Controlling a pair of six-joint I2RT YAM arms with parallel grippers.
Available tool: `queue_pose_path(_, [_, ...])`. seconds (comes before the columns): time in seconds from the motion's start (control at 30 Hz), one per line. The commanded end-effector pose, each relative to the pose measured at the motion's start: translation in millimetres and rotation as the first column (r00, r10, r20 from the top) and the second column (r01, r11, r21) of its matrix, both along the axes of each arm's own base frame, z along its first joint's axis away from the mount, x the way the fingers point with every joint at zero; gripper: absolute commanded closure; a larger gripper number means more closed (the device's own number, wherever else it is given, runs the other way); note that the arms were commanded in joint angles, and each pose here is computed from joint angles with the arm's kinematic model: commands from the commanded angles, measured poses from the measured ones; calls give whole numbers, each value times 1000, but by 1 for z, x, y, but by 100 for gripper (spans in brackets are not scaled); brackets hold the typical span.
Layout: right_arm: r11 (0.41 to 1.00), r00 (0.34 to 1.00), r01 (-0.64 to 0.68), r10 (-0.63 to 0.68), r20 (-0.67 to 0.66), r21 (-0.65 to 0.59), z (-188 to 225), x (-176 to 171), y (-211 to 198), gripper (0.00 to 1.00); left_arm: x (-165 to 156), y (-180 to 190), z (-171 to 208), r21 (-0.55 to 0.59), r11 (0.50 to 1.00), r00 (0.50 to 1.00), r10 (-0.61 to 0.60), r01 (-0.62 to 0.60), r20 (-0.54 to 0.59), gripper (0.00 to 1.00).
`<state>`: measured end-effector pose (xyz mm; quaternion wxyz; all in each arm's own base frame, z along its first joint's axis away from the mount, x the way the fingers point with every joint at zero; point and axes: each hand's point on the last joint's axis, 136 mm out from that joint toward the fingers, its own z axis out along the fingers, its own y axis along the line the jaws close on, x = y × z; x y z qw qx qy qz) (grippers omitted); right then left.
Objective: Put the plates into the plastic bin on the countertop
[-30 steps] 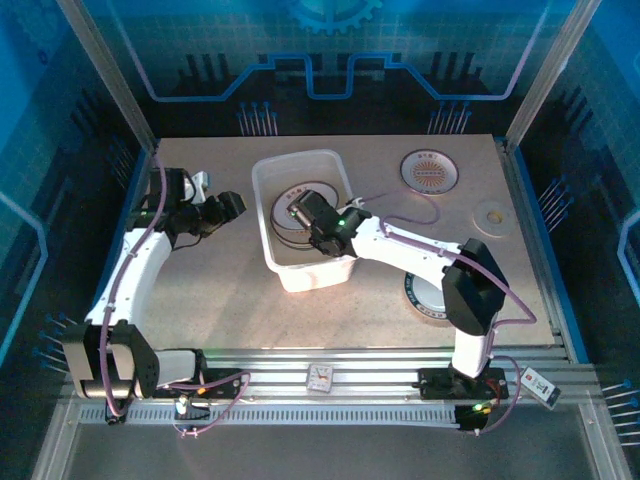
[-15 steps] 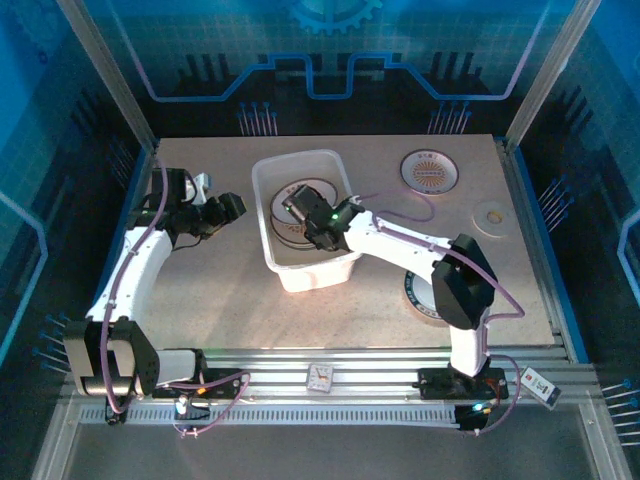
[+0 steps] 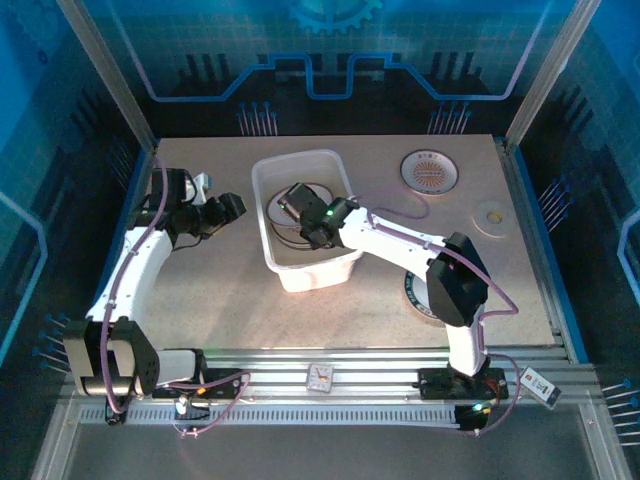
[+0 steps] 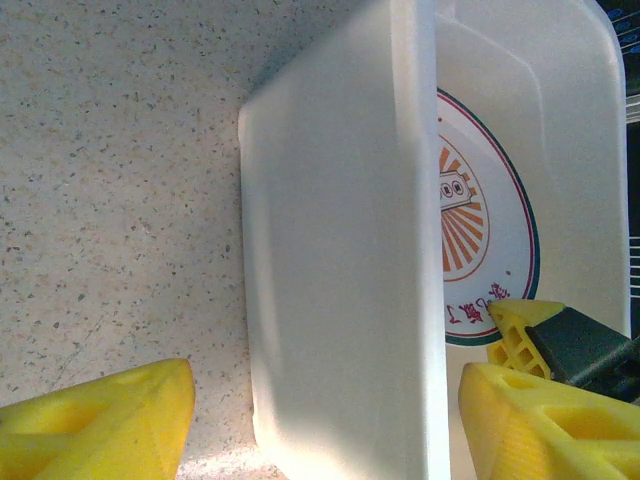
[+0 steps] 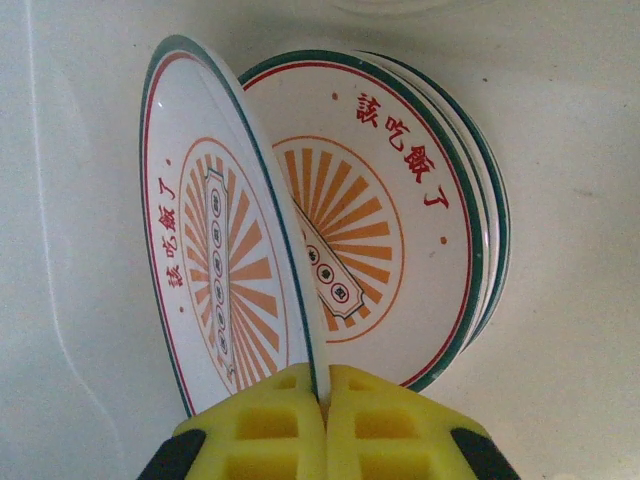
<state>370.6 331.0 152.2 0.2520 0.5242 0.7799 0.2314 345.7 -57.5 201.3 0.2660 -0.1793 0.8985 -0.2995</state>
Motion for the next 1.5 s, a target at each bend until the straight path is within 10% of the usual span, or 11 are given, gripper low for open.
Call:
queue_pose_path(0.0, [1000, 1000, 26, -26, -13, -12, -3, -6, -1, 100, 2, 2, 5, 0, 1000, 1000, -8, 8, 8, 29])
queue_pose_path(0.97, [996, 995, 82, -79, -60, 47, -49, 4, 12, 99, 3, 1, -2, -10, 1000, 1000, -8, 8, -18, 29])
queue_pose_path(1.47, [998, 999, 24, -21, -50, 64, -57, 3, 16, 60, 0, 4, -3, 8, 1000, 1000, 8, -8, -20, 29])
